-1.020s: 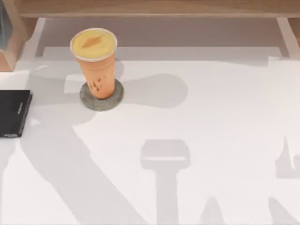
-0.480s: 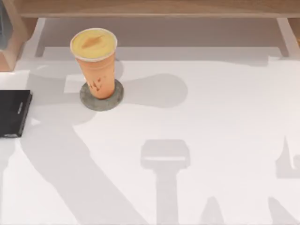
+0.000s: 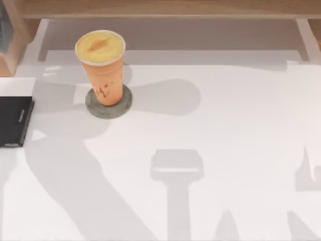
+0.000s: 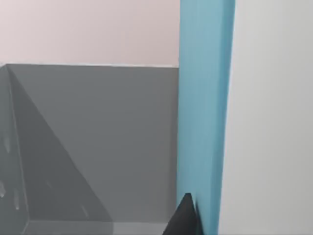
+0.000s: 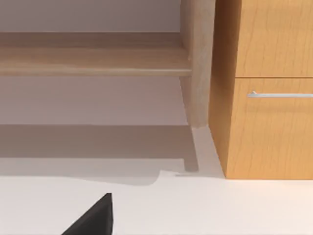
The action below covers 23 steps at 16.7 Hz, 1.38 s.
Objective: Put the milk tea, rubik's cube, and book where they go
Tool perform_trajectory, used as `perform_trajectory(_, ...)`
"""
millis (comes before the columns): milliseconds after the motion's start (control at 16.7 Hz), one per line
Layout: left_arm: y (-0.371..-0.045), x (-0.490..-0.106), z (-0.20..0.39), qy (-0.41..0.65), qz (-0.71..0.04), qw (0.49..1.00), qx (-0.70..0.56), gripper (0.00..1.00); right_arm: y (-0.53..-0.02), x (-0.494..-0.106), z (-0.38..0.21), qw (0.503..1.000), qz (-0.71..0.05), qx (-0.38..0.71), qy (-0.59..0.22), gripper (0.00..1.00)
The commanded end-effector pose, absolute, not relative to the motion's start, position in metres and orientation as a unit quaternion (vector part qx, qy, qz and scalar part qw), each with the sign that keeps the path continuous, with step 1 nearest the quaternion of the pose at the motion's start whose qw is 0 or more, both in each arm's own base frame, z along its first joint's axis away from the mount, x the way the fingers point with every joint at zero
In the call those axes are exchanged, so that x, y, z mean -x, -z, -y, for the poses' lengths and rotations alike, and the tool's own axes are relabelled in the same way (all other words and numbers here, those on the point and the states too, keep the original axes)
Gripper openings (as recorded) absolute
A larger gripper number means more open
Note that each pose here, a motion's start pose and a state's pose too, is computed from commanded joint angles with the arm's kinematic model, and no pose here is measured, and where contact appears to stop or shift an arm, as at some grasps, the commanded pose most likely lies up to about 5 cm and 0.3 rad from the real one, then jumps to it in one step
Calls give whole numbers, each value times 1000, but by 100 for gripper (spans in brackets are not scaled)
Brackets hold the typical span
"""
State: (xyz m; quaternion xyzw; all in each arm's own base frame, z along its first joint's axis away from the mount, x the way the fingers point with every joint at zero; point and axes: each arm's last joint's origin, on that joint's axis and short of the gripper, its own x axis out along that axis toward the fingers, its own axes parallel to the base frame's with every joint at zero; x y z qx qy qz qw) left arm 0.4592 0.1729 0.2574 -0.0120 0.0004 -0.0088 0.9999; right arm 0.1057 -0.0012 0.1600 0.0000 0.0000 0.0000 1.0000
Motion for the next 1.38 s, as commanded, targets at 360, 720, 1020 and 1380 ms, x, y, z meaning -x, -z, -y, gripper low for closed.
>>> perform_trajectory(360, -279, -434, -168, 2, 27, 997, -71, 0, -160, -106, 1, 1000, 0, 0, 0, 100)
perform_trajectory(720, -286, -366, -165, -35, 37, 957, -287, 0, -160, -106, 1, 1000, 0, 0, 0, 100)
perform_trajectory(1020, -246, -310, -156, -42, -13, 877, -478, 0, -160, -106, 1, 1000, 0, 0, 0, 100)
perform_trajectory(1380, -162, -269, -130, 47, -108, 766, -631, 0, -160, -106, 1, 1000, 0, 0, 0, 100)
